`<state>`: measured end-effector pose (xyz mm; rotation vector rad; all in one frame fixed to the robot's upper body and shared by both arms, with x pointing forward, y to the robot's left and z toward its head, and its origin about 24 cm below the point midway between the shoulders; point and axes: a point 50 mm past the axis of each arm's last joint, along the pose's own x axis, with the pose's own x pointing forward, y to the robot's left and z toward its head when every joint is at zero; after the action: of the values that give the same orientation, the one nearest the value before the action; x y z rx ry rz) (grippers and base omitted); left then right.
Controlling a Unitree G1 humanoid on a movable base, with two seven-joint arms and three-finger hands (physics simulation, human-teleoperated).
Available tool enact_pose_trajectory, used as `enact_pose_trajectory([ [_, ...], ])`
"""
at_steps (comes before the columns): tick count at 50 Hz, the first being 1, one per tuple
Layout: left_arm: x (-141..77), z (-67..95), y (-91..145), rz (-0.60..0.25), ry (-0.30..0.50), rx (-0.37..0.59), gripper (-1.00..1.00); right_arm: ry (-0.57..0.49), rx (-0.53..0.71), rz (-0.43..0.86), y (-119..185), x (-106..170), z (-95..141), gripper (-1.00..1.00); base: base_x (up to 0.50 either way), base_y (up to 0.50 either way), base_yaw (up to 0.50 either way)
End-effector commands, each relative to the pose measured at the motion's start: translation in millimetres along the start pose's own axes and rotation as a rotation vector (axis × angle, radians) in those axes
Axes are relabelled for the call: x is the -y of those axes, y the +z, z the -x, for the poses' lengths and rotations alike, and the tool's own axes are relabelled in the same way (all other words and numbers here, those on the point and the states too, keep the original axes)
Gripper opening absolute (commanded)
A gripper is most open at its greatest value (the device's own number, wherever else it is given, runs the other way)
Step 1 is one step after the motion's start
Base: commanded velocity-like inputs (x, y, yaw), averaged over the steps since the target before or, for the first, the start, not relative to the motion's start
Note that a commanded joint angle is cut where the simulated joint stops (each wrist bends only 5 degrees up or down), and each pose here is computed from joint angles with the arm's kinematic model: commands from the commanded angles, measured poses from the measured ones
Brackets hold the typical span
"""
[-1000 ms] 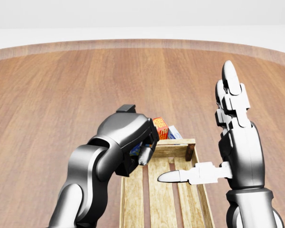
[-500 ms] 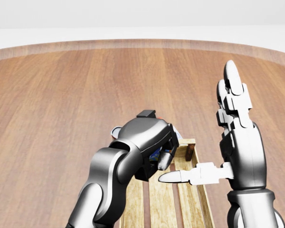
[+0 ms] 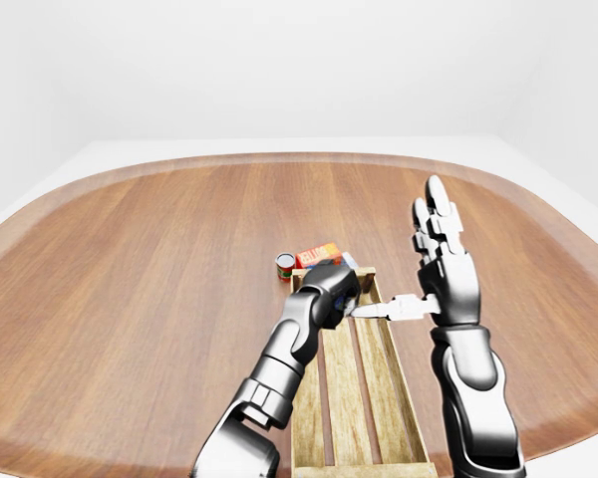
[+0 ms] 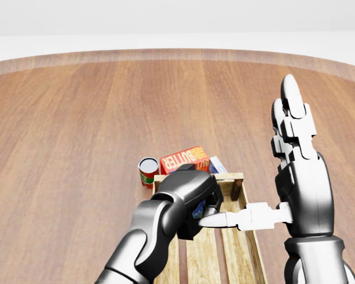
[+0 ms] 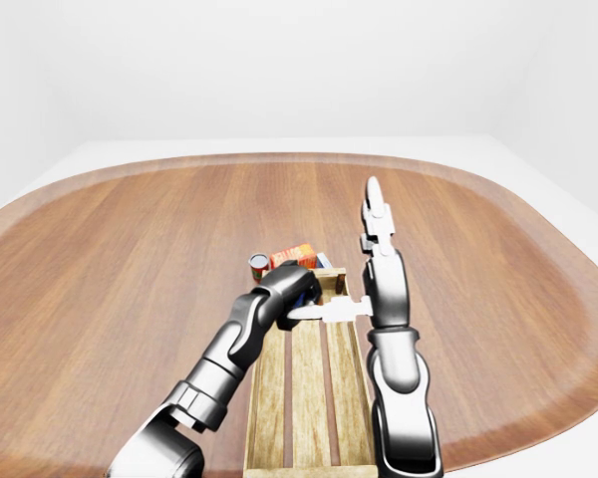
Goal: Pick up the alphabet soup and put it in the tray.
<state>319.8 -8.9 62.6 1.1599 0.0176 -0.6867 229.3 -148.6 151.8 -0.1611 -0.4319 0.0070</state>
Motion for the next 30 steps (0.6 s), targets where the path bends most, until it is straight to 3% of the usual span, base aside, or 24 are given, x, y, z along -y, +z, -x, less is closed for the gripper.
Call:
enact_pose_trajectory([
  [1,20.4,-14.5,-19.1,0.082,-0.031,-0.074,-1.00,-0.004,0.004,0.000,1.1,0.9,0.4,1.00,0.00,0.00,0.00],
  [30,42.2,-22.9,-23.6,0.107,-0.110,-0.137,-1.00,-0.007,0.002,-0.005,0.4,2.1,0.4,1.00,0.00,0.00,0.00],
])
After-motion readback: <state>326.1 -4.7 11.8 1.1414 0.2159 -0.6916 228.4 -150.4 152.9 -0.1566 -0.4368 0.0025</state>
